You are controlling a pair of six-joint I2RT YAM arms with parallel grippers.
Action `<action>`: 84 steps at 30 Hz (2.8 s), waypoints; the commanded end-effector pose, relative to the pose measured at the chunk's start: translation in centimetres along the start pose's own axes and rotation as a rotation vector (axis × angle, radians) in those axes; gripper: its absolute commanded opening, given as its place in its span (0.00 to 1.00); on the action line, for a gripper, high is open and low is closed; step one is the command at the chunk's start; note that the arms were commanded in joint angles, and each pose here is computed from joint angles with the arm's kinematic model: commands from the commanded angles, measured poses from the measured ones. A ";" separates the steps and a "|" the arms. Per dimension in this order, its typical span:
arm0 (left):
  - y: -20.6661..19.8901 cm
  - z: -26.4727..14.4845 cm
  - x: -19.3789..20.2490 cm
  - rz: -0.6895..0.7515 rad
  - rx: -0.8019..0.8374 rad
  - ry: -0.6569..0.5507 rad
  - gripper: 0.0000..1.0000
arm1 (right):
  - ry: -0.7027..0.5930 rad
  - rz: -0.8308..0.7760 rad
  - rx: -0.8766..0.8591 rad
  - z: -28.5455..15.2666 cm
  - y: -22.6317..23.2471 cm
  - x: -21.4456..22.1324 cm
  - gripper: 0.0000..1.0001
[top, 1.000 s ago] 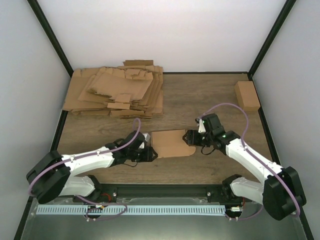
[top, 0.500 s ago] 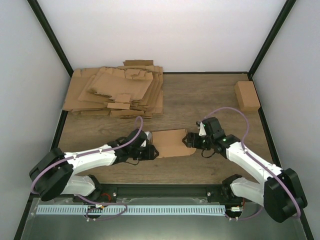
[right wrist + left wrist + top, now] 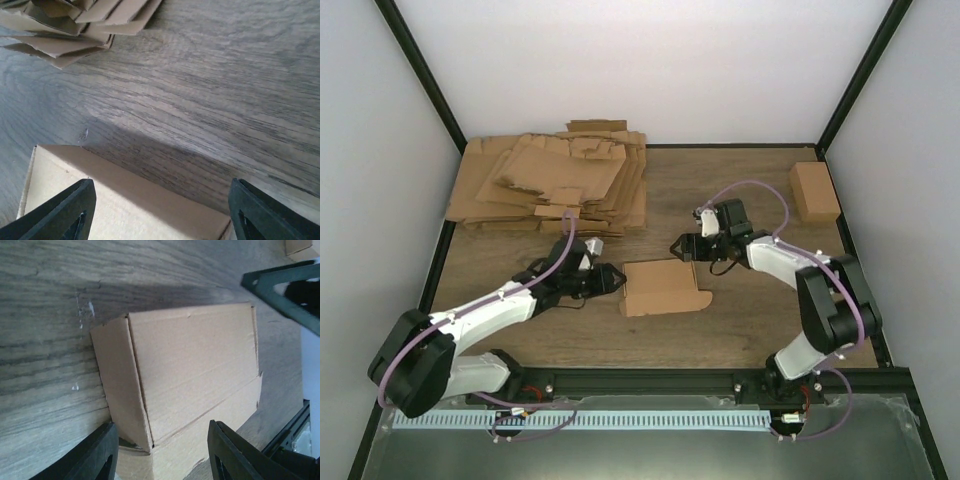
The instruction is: Fold the paper box
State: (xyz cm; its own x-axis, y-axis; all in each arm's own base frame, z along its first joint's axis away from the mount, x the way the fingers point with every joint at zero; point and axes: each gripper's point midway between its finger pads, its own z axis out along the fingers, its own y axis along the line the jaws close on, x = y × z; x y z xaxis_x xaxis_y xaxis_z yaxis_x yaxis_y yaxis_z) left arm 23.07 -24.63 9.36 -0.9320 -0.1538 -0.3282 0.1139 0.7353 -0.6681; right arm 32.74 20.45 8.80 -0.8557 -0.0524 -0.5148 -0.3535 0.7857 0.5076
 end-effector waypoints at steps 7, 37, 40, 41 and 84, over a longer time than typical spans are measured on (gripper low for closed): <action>-0.2 -1.0 -1.9 0.062 0.028 -0.029 0.52 | 0.071 0.021 -0.299 0.1 3.6 3.1 0.74; -5.1 -7.6 0.7 0.229 0.222 -0.034 0.77 | 0.129 -0.013 -0.381 0.9 3.9 5.1 0.52; -4.9 -7.1 0.6 0.226 0.210 -0.030 0.77 | 0.137 -0.003 -0.381 1.1 3.7 5.3 0.51; -4.8 -7.0 0.6 0.224 0.208 -0.028 0.77 | 0.140 0.000 -0.377 1.2 3.6 5.4 0.50; -3.5 -0.5 1.2 0.122 0.312 -0.023 0.35 | 0.082 0.073 -0.227 3.8 -1.1 2.4 0.35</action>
State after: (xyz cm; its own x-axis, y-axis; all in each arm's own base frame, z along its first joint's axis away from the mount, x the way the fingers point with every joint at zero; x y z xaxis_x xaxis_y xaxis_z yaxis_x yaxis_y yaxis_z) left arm 18.71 -24.73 8.74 -0.9388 -0.0681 -0.3377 0.2377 0.5813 -0.7782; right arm 30.53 21.81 3.07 -0.9307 -0.0579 -0.3611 -0.3195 0.6090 0.7260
